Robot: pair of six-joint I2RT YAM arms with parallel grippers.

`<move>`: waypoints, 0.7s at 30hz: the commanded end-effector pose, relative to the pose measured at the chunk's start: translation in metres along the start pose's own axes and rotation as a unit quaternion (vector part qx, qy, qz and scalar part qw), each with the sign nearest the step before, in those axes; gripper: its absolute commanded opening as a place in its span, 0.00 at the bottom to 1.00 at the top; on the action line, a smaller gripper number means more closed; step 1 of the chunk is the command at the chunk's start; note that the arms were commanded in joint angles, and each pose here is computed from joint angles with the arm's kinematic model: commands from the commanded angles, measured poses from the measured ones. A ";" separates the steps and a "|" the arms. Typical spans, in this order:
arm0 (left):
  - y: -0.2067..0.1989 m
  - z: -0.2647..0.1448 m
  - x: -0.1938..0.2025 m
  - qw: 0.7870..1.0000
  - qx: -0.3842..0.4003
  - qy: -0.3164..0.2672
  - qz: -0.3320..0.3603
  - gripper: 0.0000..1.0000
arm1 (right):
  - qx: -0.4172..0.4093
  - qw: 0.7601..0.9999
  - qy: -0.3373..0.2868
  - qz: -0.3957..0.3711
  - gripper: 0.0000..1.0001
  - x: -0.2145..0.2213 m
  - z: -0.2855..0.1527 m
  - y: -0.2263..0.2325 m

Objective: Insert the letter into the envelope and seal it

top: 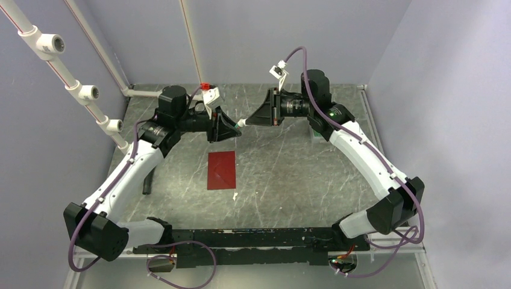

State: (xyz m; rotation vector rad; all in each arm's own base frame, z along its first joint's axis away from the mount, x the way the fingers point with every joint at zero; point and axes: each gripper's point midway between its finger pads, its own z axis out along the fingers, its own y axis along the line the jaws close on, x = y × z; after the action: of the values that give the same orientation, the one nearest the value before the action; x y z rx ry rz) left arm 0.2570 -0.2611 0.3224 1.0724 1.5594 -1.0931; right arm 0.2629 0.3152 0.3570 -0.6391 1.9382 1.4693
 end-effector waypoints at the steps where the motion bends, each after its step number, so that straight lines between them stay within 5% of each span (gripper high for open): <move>1: -0.008 0.003 -0.012 0.999 0.019 -0.015 0.024 0.02 | -0.019 0.999 -0.013 -0.032 0.00 -0.016 0.000 0.017; 10: -0.009 0.007 -0.006 0.998 0.029 0.018 0.044 0.02 | -0.016 0.999 0.022 -0.030 0.00 -0.007 0.007 0.016; 21: 0.013 0.014 0.007 0.982 0.000 0.109 0.152 0.03 | 0.006 0.995 0.097 -0.009 0.00 0.024 0.018 0.004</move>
State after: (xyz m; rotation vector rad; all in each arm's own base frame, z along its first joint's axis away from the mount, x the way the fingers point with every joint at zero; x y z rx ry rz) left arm 0.2612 -0.2639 0.3026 1.2943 1.6055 -0.9372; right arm 0.2658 0.3212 0.3402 -0.7232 2.0577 1.3879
